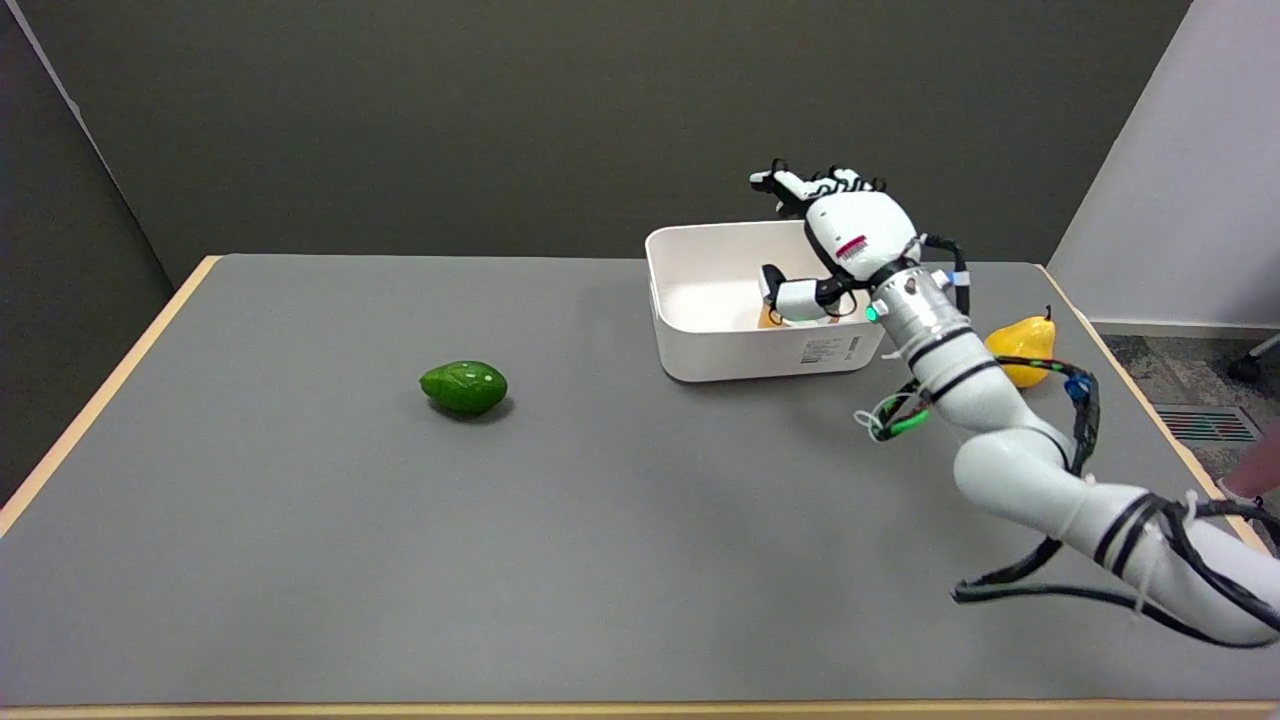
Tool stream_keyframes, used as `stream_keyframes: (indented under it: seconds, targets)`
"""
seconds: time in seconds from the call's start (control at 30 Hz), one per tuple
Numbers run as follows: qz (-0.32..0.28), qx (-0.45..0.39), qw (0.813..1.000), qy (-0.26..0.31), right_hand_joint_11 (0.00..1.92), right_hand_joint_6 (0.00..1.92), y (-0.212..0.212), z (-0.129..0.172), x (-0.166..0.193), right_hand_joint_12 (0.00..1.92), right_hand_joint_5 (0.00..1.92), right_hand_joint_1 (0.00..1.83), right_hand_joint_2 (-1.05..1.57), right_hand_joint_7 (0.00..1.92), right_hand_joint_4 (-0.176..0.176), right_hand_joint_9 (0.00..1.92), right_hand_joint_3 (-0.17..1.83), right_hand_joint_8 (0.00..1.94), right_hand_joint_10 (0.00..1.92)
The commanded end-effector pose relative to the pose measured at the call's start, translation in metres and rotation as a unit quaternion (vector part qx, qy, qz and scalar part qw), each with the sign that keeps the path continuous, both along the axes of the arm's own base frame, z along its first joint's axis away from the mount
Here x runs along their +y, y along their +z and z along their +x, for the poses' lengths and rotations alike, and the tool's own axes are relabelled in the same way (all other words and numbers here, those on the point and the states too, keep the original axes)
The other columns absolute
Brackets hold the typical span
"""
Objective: Place yellow tape into white box.
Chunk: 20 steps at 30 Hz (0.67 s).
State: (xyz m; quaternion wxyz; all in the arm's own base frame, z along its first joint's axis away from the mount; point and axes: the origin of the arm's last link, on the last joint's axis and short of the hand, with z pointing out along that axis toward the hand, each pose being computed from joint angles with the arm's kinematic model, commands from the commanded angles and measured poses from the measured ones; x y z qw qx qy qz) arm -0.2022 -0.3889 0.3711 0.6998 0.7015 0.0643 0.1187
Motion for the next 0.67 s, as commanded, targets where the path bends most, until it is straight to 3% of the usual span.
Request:
stream_keyframes:
  seconds: [0.03, 0.27, 0.57, 0.67]
  targets:
    - [0.019, -0.050, 0.992, 0.119, 0.14, 0.44, -0.020, 0.027, 0.065, 1.16, 0.16, 0.60, 0.67, 0.41, 0.111, 0.36, 1.02, 0.51, 0.78]
    - [-0.016, -0.056, 0.987, 0.147, 0.06, 0.40, 0.006, 0.042, 0.067, 1.08, 0.12, 0.57, 0.65, 0.27, 0.098, 0.23, 1.01, 0.37, 0.68]
    - [-0.067, -0.057, 0.978, 0.189, 0.06, 0.39, 0.040, 0.051, 0.073, 1.08, 0.11, 0.59, 0.66, 0.26, 0.090, 0.22, 1.01, 0.36, 0.68]
    - [-0.098, -0.096, 0.972, 0.193, 0.06, 0.39, 0.067, 0.047, 0.075, 1.09, 0.11, 0.59, 0.66, 0.27, 0.089, 0.22, 1.01, 0.36, 0.68]
